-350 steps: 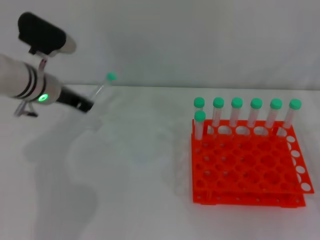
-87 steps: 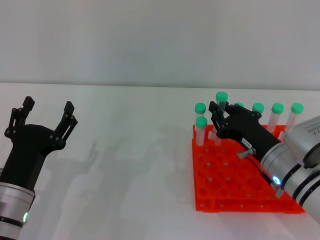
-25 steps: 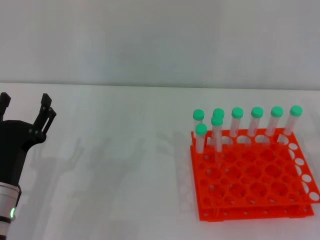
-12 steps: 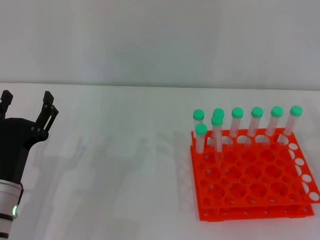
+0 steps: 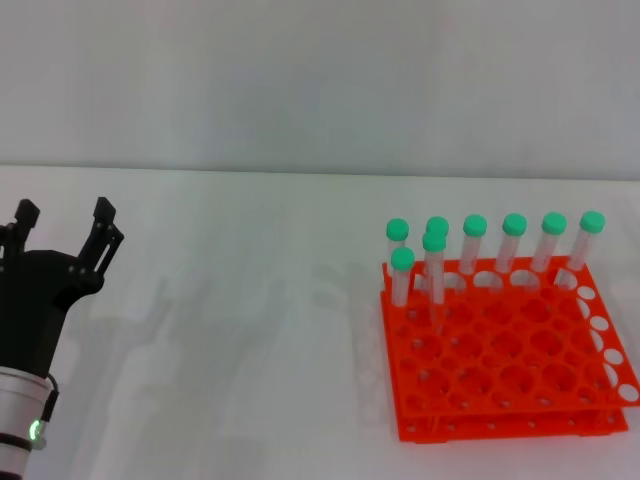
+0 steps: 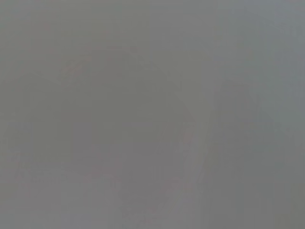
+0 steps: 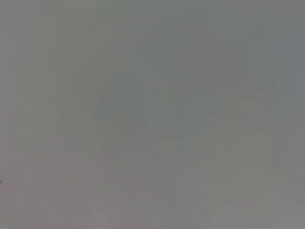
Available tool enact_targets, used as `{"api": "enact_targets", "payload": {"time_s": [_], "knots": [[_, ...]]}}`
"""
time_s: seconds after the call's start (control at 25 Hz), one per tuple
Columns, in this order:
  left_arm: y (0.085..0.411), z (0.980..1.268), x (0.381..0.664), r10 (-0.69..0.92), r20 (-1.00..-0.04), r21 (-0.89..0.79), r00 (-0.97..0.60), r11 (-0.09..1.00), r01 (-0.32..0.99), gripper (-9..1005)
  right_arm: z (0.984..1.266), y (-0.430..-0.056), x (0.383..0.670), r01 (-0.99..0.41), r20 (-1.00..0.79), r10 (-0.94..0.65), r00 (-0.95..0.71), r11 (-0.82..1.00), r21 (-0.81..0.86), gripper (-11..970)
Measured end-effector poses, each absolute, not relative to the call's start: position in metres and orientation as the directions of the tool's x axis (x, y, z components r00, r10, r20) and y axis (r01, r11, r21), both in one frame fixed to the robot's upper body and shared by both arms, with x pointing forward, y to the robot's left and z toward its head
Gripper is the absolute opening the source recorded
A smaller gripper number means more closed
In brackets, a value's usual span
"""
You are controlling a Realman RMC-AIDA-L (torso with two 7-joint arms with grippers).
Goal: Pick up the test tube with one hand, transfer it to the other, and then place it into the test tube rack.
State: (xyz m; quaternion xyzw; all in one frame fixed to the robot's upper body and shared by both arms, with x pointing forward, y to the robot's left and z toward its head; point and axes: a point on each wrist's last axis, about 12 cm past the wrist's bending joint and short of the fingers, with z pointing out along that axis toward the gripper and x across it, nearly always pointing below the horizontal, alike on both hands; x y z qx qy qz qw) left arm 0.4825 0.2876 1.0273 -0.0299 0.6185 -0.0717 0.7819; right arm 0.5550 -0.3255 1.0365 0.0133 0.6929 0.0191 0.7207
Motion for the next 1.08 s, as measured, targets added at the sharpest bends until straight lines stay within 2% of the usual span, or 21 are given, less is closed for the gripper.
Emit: {"api": "enact_targets", "payload": {"time_s": [0.64, 1.08], "knots": [[0.291, 1.028, 0.495, -0.169, -0.964, -0.163, 0.204, 0.986, 0.043, 894, 1.037, -0.329, 0.55, 0.015, -0.996, 0.057, 0.066, 0.998, 0.058, 701], [0.286, 1.028, 0.517, -0.182, -0.972, -0.18, 0.147, 0.983, 0.029, 894, 1.037, -0.329, 0.551, 0.015, -0.996, 0.058, 0.061, 0.998, 0.059, 700]]}}
